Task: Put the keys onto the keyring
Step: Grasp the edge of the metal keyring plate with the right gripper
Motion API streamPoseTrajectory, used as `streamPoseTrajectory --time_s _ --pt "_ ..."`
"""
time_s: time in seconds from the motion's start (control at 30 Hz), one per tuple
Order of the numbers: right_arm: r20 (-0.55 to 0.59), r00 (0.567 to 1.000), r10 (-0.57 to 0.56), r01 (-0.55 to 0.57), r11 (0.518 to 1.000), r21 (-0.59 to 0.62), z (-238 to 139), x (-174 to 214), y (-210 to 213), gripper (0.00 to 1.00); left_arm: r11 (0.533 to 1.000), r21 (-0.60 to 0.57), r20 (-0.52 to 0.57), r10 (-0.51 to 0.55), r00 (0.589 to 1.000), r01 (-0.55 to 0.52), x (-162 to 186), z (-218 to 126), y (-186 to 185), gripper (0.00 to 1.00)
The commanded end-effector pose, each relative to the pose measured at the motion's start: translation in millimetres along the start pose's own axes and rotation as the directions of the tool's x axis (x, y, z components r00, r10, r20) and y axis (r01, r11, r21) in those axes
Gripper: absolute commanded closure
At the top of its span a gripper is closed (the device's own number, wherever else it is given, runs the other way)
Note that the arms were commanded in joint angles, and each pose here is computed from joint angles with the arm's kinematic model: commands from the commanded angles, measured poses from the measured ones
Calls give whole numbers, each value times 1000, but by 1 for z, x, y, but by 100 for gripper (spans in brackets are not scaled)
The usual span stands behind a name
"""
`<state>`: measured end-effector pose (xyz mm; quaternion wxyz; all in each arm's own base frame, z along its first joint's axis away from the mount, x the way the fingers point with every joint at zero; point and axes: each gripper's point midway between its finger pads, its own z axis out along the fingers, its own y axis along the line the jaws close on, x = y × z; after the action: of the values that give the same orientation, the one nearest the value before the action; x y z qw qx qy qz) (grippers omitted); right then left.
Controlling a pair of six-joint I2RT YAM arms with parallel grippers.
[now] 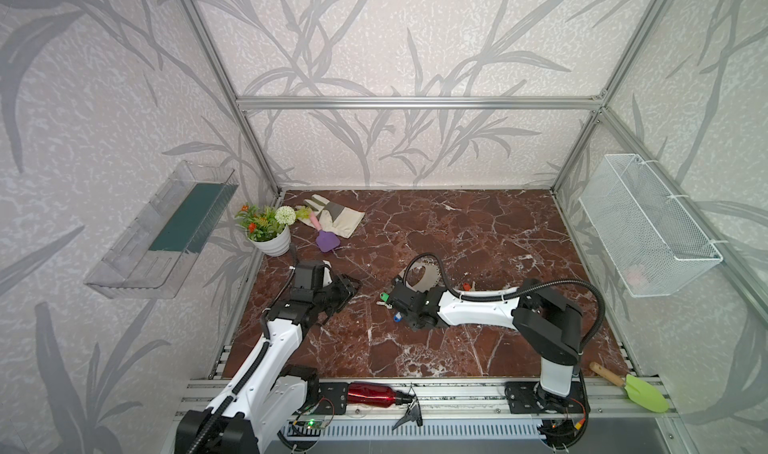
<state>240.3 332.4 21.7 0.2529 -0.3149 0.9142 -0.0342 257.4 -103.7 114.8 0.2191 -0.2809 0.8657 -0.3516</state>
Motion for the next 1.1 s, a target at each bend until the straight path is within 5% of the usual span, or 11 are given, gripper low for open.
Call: streamPoseTrajectory --time_s 0.0,0.67,1.07 --pt "-12 1000 -10 10 998 55 4 0 -6 68 1000 11 2 -5 1000 5 0 0 1 50" --pt "25 999 -49 43 983 179 0 -13 -25 76 1000 18 -12 -16 1000 16 0 8 3 50" --pt "26 997 -70 65 987 146 3 -16 -17 86 1000 12 -12 -13 1000 13 -1 8 3 50"
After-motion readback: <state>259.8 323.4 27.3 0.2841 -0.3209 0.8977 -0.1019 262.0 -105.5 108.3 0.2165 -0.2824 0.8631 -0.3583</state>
